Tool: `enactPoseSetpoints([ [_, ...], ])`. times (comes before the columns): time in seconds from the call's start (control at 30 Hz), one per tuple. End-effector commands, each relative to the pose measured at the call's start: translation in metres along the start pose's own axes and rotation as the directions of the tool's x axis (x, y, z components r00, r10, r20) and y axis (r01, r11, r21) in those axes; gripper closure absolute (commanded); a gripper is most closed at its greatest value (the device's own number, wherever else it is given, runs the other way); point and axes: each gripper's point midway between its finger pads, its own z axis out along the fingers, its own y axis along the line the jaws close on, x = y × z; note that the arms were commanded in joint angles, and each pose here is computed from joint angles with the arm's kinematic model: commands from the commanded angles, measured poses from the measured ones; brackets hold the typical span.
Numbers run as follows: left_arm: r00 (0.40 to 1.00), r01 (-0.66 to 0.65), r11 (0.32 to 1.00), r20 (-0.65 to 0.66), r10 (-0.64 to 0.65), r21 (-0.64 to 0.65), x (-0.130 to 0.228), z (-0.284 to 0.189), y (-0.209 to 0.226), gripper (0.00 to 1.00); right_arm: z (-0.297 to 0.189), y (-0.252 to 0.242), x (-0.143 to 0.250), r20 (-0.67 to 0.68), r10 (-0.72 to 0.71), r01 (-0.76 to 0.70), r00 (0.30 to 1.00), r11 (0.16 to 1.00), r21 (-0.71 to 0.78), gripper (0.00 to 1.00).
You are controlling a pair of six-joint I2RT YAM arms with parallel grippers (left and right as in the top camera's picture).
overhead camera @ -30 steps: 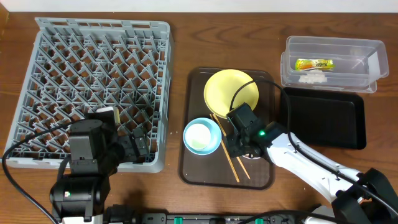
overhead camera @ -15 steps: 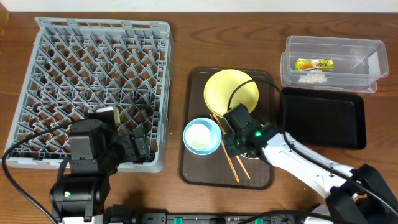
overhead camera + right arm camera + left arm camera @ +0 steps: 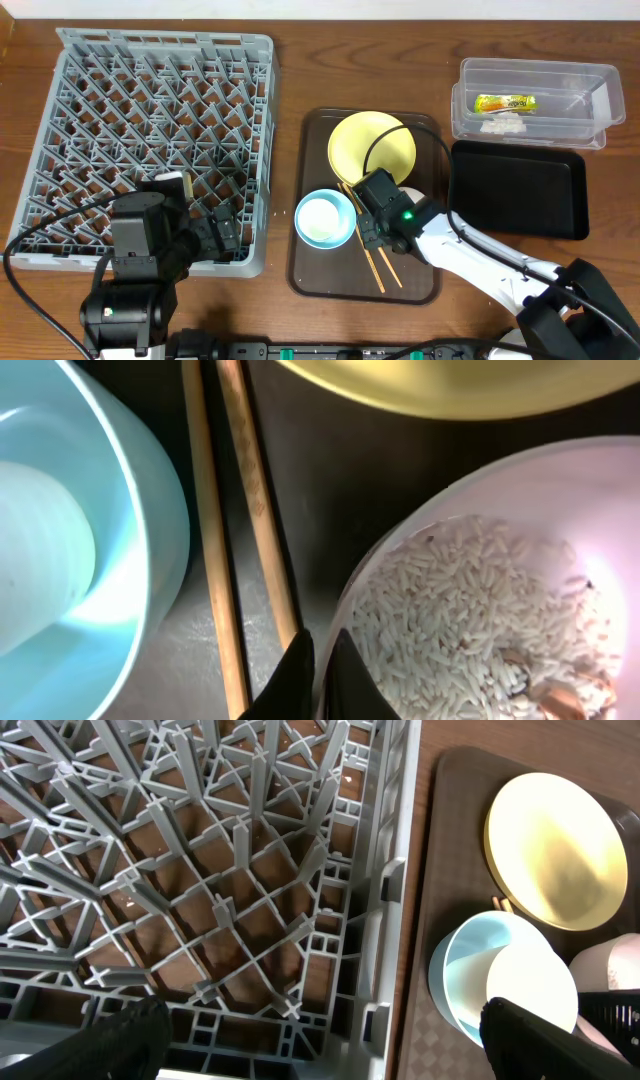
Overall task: Sort waste into correct bins and load items into the dishwasher
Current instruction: 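Grasp the rim of the pink rice bowl with the right gripper, then carry the pink bowl over the black tray with the right gripper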
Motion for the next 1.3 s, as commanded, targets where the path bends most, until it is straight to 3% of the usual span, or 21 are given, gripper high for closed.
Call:
enactPoseSetpoints([
  [0.0,1.0,0.012,1.0,0.013,-0.012,0.005,-0.005,-0.004,-0.002,0.0,-0.008,0.007,-0.009,0.007,-0.01,0.01,1.0,1.0,-0.022,0.99],
  [0.27,1.0,0.012,1.0,0.013,-0.012,0.005,-0.005,-0.004,-0.002,0.0,-0.054,-0.003,-0.05,0.046,-0.042,0.043,0.998,0.999,-0.011,0.99],
  [0.43,1.0,0.012,1.0,0.013,-0.012,0.005,-0.005,-0.004,-0.002,0.0,-0.071,-0.024,-0.076,0.092,0.043,-0.041,0.995,0.999,-0.02,0.99],
  [0.63,1.0,0.012,1.0,0.013,-0.012,0.005,-0.005,-0.004,-0.002,0.0,-0.073,-0.059,-0.086,0.051,0.211,-0.203,0.976,0.971,-0.13,0.99],
  [0.9,1.0,0.012,1.0,0.013,-0.012,0.005,-0.005,-0.004,-0.002,0.0,-0.09,-0.103,-0.102,0.037,0.347,-0.311,0.937,0.878,-0.364,0.99],
  [1.27,1.0,0.012,1.0,0.013,-0.012,0.005,-0.005,-0.004,-0.002,0.0,-0.099,-0.159,-0.088,0.007,0.521,-0.438,0.853,0.725,-0.531,0.99],
])
